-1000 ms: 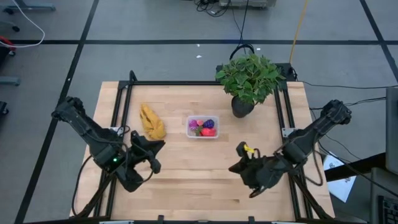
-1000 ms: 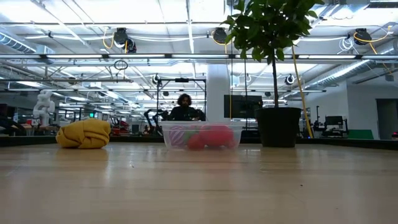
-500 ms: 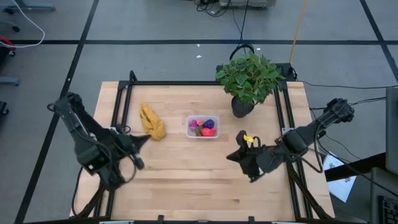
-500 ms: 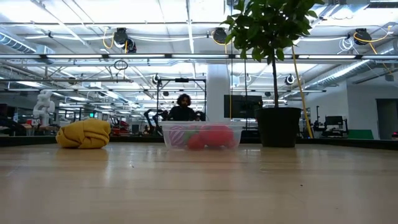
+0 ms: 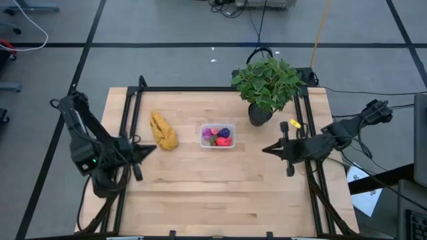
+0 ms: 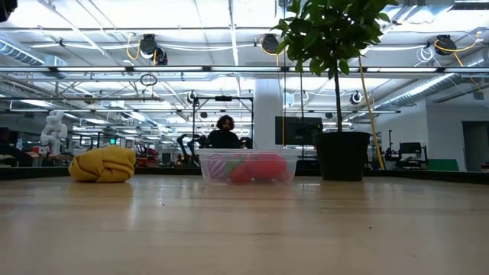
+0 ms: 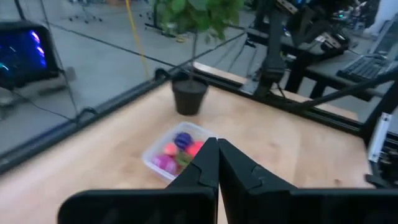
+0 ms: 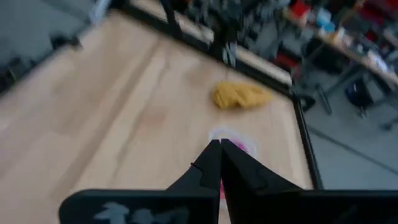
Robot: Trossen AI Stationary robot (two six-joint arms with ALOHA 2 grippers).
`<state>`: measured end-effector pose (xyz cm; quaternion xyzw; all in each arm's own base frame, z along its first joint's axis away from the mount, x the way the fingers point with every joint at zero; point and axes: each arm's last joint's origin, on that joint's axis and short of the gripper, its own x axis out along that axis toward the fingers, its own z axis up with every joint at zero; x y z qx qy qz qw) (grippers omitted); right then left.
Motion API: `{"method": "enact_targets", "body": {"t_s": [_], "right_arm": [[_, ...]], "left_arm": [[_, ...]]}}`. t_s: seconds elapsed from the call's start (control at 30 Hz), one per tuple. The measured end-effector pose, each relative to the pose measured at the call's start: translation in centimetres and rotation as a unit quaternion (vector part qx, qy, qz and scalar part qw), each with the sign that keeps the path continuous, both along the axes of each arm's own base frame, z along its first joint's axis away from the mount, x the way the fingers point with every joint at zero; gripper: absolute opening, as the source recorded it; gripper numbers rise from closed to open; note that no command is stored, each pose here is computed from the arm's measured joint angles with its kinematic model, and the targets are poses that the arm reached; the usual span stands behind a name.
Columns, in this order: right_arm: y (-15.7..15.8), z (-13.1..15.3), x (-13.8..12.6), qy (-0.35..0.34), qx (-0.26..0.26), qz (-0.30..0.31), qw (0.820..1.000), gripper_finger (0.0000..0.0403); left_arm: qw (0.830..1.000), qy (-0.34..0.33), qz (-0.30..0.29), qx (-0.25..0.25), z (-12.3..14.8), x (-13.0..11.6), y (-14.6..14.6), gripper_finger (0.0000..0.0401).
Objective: Pick and placing Produce into tupperware
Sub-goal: Return to Home Position
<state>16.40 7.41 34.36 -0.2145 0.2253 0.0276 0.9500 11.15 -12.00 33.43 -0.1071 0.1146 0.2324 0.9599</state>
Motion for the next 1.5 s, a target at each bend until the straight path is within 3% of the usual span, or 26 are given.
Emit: {"method": "enact_targets", "body": {"t_s": [0.1,0.27,0.4,0.53,0.73,0.83,1.0,1.3,1.5], "right_arm": [[-0.4,-2.5,-1.5,-0.042,0.022,0.034,0.998,0.0],[-0.7,-7.0,-2.1,-0.092,0.011,0.062,0.994,0.0],[-0.6,-9.0,-1.9,-0.108,0.056,0.048,0.991,0.0],[-0.6,-10.1,-1.8,-0.09,0.075,0.045,0.992,0.0],[-2.2,-10.2,-1.2,-0.095,0.059,0.013,0.994,0.0],[-3.5,-9.8,-1.3,-0.107,0.057,-0.016,0.993,0.0],[-4.8,-8.8,-2.3,-0.136,0.097,0.022,0.986,0.0],[-6.0,-12.0,-2.6,-0.18,0.117,0.001,0.977,0.0],[-7.2,-13.5,-2.6,-0.203,0.117,-0.019,0.972,0.0]], "left_arm": [[1.0,-0.008,-0.01,-0.022,-2.5,1.1,-1.1,0.0],[0.999,-0.013,-0.034,-0.035,-6.4,3.6,-1.8,0.0],[0.995,-0.011,-0.091,-0.043,-8.7,6.2,-0.5,0.0],[0.987,-0.027,-0.157,-0.006,-10.1,8.0,2.4,0.0],[0.993,-0.025,-0.111,0.017,-10.2,5.8,7.4,0.0],[0.992,-0.054,-0.116,0.02,-9.3,3.2,8.6,0.0],[0.98,-0.142,-0.136,0.01,-9.3,-0.4,9.5,0.0],[0.983,-0.12,-0.139,-0.004,-14.5,-0.5,9.3,0.0],[0.985,-0.118,-0.126,0.005,-14.7,-0.4,9.6,0.0]]}}
